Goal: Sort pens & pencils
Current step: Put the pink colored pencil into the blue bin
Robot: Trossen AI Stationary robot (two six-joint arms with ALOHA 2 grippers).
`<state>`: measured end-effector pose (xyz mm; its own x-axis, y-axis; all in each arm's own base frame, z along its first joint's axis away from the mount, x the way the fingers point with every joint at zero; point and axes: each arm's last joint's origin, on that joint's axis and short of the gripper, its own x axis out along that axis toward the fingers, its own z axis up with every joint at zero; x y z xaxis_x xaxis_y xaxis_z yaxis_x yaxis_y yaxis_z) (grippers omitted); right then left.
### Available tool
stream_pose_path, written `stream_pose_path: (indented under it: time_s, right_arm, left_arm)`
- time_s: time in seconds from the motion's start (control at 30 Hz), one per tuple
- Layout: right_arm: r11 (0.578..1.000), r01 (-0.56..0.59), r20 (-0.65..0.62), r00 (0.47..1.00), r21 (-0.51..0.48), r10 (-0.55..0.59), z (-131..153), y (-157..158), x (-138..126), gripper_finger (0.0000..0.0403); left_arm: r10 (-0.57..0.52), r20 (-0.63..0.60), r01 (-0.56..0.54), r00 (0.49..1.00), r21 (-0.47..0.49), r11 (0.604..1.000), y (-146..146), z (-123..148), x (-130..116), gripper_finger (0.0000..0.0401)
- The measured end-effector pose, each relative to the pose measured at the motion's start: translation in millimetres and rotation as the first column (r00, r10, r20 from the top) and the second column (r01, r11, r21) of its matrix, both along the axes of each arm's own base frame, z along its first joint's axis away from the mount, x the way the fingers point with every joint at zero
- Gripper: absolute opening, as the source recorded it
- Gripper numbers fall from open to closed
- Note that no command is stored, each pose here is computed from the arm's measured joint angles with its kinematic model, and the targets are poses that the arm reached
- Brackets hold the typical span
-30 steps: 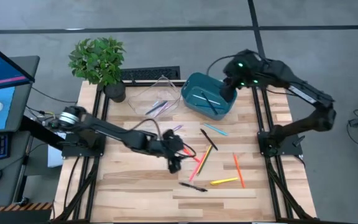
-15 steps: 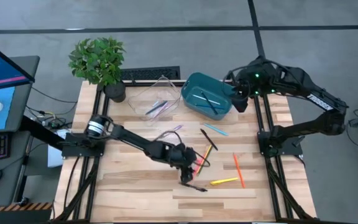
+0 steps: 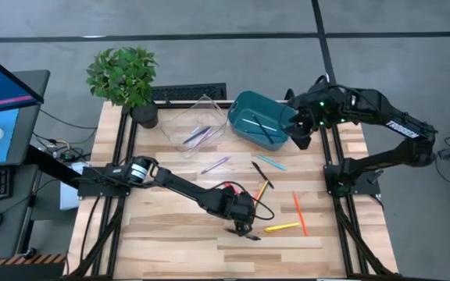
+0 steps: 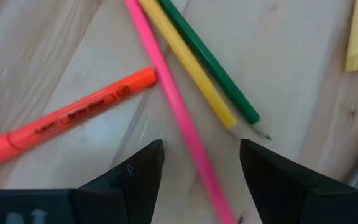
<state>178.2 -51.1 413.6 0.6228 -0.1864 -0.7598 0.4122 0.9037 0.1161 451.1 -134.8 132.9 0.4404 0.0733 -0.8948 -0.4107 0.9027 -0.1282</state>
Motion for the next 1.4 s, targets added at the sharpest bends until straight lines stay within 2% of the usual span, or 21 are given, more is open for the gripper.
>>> stream_pose_path:
  time_s: [0.1,0.23,0.33,0.4,0.53,0.7,0.8,0.93,1.17,1.4]
  right_arm:
    - [1.0,-0.01,0.011,1.0,0.01,0.01,1,5,-1,0.0203]
    - [1.0,0.009,0.009,1.0,0.002,-0.009,1,12,1,0.0203]
    - [1.0,0.019,0.013,1.0,0.006,-0.02,1,17,2,0.0203]
    - [1.0,0.007,0.015,1.0,0.013,-0.007,1,21,3,0.0203]
    - [0.999,0.002,0.023,1.0,0.043,-0.003,1,28,4,0.0203]
    - [0.999,-0.003,0.03,1.0,0.054,0.001,1,39,5,0.0203]
    - [0.999,0.0,0.059,0.998,0.042,-0.002,5,47,0,0.0203]
    - [0.999,0.03,0.128,0.991,0.035,-0.034,13,57,-14,0.0203]
    - [0.996,0.088,0.258,0.962,0.028,-0.093,22,79,-37,0.0203]
    - [0.995,0.098,0.38,0.92,0.014,-0.096,-1,109,-33,0.0203]
  left_arm:
    - [0.034,-0.047,-0.033,0.998,0.004,0.999,1,-2,-4,0.021]
    - [0.021,-0.081,-0.02,0.996,0.011,1.0,2,-2,-8,0.0201]
    - [0.053,-0.123,-0.056,0.991,-0.021,0.998,4,-3,-11,0.0159]
    - [0.089,-0.153,-0.095,0.984,-0.033,0.995,7,-4,-13,0.0115]
    - [0.097,-0.17,-0.104,0.981,-0.036,0.994,9,-6,-14,0.0025]
    - [0.092,-0.177,-0.102,0.98,-0.052,0.993,9,-6,-14,0.0009]
    - [0.083,-0.16,-0.093,0.984,-0.061,0.994,8,4,-16,0.0005]
    - [0.067,-0.181,-0.08,0.981,-0.067,0.995,6,22,-26,0.0002]
    - [0.089,-0.025,-0.09,0.996,-0.012,0.996,9,78,-36,0.0002]
    - [0.113,0.199,-0.122,0.973,0.031,0.992,5,148,-61,0.0002]
